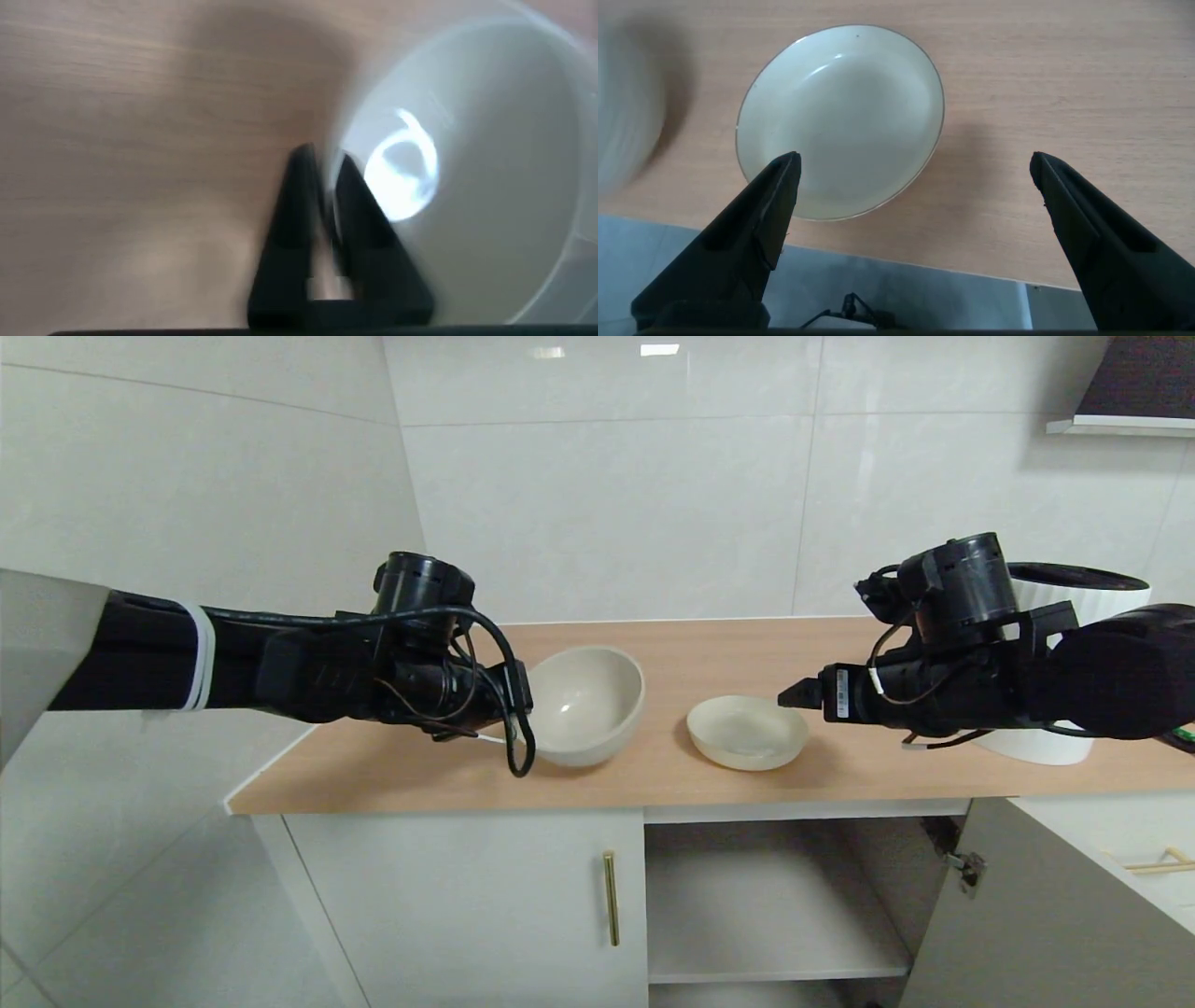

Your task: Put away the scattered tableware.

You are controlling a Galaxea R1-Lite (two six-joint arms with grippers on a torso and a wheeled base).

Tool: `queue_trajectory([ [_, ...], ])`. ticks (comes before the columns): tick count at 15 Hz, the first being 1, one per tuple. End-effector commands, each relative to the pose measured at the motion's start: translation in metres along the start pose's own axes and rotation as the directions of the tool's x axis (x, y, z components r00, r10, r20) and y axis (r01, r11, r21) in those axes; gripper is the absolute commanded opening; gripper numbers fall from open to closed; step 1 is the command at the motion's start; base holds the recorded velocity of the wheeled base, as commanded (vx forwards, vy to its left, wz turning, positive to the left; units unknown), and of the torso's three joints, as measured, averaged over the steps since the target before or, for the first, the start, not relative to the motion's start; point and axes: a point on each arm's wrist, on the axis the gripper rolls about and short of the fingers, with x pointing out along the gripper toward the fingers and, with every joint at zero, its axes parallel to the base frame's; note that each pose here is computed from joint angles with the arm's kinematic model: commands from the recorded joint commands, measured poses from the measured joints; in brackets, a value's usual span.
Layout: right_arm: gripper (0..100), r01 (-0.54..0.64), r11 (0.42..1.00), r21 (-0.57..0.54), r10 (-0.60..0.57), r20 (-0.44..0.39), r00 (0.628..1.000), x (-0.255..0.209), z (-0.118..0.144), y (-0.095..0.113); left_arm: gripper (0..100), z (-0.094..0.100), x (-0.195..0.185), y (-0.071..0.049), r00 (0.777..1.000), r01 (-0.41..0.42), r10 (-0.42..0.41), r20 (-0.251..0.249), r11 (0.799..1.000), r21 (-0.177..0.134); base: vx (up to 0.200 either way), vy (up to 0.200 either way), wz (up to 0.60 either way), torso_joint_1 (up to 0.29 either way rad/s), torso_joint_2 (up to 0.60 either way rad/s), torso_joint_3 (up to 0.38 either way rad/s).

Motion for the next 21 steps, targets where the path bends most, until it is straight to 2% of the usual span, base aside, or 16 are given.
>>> queue_trajectory([
  [1,100,-0.001,1.000,0.001,0.001,0.005,1.000,-0.002,0.001,0.000,0,0.005,-0.020,-0.006,0.999,0.027,-0.026,0.035,1.000,-0.006,0.000,0.000,0.00,0.000,0.00,0.000],
  [3,100,0.008,1.000,0.007,-0.008,0.001,1.000,0.000,0.000,0.000,0,0.003,-0.037,-0.007,0.998,0.039,-0.038,0.044,0.999,-0.004,0.000,0.000,0.00,0.000,0.00,0.000],
  [4,100,0.027,1.000,0.006,-0.027,-0.006,1.000,0.005,0.000,0.000,0,-0.003,-0.050,-0.006,0.998,0.055,-0.055,0.032,0.998,0.002,0.000,0.000,0.00,0.000,0.00,0.000],
  [5,100,0.058,0.998,0.017,-0.058,-0.032,0.998,0.015,-0.002,0.000,0,-0.012,-0.064,-0.010,0.994,0.109,-0.110,0.000,0.994,0.012,0.000,0.000,0.00,0.000,0.00,0.000],
  [6,100,0.084,0.996,0.031,-0.082,-0.050,0.995,0.022,-0.002,0.001,0,-0.013,-0.073,-0.012,0.988,0.154,-0.154,-0.007,0.988,0.017,0.000,0.000,0.00,0.000,0.00,0.000],
  [7,100,0.117,0.992,0.039,-0.115,-0.069,0.991,0.031,-0.005,0.001,0,-0.013,-0.080,-0.013,0.983,0.184,-0.184,-0.013,0.983,0.018,0.000,0.000,0.00,0.000,0.00,0.000],
  [11,100,0.218,0.975,0.039,-0.214,-0.085,0.973,0.064,-0.015,0.000,0,-0.015,-0.082,-0.016,0.976,0.217,-0.216,-0.026,0.976,0.028,0.000,0.000,0.00,0.000,0.00,0.000],
  [14,100,0.229,0.972,0.050,-0.223,-0.093,0.970,0.073,-0.017,0.000,0,-0.023,-0.082,-0.019,0.960,0.275,-0.277,0.034,0.959,0.063,0.000,0.000,0.00,0.000,0.00,0.000],
  [15,100,0.230,0.972,0.050,-0.225,-0.092,0.970,0.073,-0.017,0.000,0,-0.023,-0.083,-0.019,0.959,0.278,-0.281,0.037,0.958,0.066,0.000,0.000,0.00,0.000,0.00,0.000],
  [16,100,0.257,0.965,0.047,-0.252,-0.088,0.964,0.078,-0.018,0.000,0,-0.026,-0.082,-0.018,0.948,0.301,-0.308,0.073,0.949,0.093,0.000,0.000,0.00,0.000,0.00,0.000],
  [18,100,0.263,0.964,0.046,-0.259,-0.085,0.962,0.079,-0.018,0.000,0,-0.025,-0.086,-0.019,0.944,0.312,-0.321,0.082,0.945,0.100,0.000,0.000,0.00,0.000,0.00,0.000],
  [19,0,0.264,0.963,0.048,-0.259,-0.085,0.962,0.079,-0.018,0.000,0,-0.026,-0.087,-0.019,0.941,0.322,-0.330,0.077,0.941,0.101,0.000,0.000,0.00,0.000,0.00,0.000],
  [21,0,0.262,0.964,0.048,-0.257,-0.084,0.963,0.077,-0.018,0.000,0,-0.025,-0.091,-0.020,0.930,0.353,-0.361,0.068,0.930,0.106,0.000,0.000,0.00,0.000,0.00,0.000],
])
